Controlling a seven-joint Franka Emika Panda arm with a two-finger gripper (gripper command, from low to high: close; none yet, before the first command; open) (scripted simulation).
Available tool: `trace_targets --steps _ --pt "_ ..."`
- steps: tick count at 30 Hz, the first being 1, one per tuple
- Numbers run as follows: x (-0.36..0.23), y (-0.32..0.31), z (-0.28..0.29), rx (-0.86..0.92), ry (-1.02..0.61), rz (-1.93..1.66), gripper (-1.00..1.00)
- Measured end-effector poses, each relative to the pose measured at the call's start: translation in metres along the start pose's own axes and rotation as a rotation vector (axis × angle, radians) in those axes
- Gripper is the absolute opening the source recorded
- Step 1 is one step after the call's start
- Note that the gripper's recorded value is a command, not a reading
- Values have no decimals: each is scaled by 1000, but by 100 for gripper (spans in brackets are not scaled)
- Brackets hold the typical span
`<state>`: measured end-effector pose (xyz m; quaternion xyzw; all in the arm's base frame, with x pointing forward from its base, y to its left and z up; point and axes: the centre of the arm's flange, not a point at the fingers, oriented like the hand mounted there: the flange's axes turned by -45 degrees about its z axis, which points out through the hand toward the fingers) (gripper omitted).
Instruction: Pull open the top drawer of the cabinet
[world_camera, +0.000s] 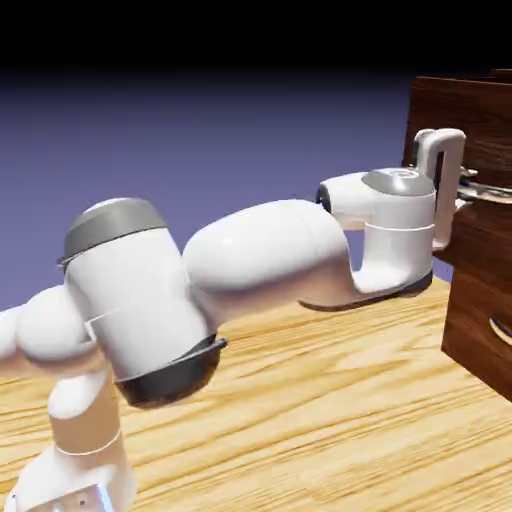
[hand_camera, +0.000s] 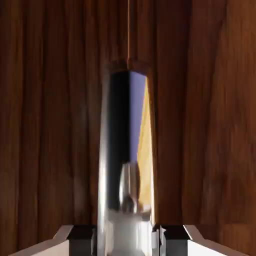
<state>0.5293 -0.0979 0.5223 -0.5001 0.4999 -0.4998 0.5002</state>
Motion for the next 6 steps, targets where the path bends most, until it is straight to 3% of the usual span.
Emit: trace_targets --steps 3,4,6 --pt "0 0 -32 0 0 0 -100" --pt "0 0 -35 0 0 0 100" --pt "0 0 -35 0 0 0 100"
